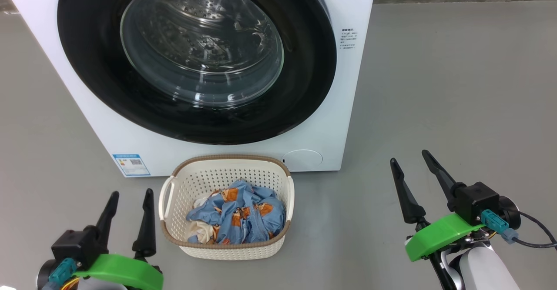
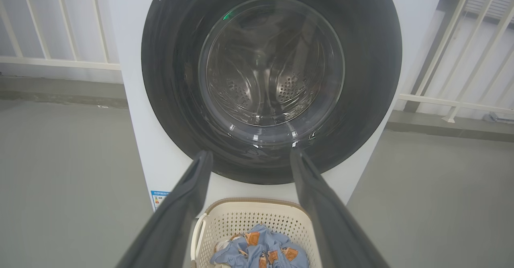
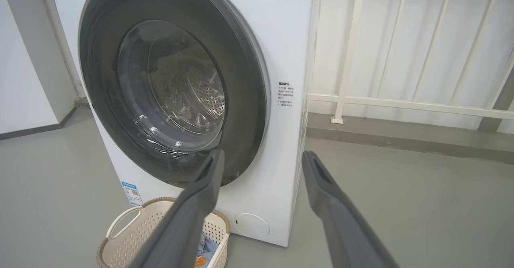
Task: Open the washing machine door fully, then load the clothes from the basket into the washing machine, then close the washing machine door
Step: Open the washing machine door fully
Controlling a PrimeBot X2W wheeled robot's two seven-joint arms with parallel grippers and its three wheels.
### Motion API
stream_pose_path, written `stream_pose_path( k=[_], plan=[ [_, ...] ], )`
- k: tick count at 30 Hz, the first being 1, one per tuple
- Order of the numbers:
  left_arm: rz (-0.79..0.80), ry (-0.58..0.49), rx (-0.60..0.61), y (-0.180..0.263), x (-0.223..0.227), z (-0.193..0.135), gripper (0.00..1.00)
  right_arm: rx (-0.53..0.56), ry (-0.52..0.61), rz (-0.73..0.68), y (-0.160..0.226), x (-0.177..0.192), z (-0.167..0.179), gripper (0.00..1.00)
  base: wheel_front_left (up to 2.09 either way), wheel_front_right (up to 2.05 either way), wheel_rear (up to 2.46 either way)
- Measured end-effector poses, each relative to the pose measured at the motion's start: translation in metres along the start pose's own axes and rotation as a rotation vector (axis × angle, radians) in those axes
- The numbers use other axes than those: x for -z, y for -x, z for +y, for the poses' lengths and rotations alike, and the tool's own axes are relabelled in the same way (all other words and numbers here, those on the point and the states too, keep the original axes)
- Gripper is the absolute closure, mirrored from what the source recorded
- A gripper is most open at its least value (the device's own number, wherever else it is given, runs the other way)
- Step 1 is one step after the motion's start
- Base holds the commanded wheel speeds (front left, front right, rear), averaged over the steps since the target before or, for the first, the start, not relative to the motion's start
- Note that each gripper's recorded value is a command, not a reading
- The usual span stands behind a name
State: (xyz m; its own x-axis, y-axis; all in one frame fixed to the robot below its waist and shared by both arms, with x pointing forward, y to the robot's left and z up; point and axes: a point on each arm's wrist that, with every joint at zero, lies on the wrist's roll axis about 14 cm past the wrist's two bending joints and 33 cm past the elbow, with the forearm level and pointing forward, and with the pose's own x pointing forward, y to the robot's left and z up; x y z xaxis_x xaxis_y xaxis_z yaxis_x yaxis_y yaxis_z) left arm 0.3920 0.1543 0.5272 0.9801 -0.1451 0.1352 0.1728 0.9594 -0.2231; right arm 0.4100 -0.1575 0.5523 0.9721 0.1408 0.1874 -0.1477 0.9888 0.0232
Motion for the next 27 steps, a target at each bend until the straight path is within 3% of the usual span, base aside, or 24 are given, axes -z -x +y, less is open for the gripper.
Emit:
stream_pose_path(
  k=[11,27],
  plan=[
    [0.019,0.008,-0.008,-0.002,0.007,0.003,0.00,0.033,-0.033,0.014,-0.004,0.007,-0.010,0.00,0.00,0.00,0.00],
    [0.002,0.008,-0.036,-0.020,0.007,0.016,0.00,0.085,-0.078,-0.095,-0.062,-0.021,-0.045,0.03,0.00,0.00,0.00]
  ],
)
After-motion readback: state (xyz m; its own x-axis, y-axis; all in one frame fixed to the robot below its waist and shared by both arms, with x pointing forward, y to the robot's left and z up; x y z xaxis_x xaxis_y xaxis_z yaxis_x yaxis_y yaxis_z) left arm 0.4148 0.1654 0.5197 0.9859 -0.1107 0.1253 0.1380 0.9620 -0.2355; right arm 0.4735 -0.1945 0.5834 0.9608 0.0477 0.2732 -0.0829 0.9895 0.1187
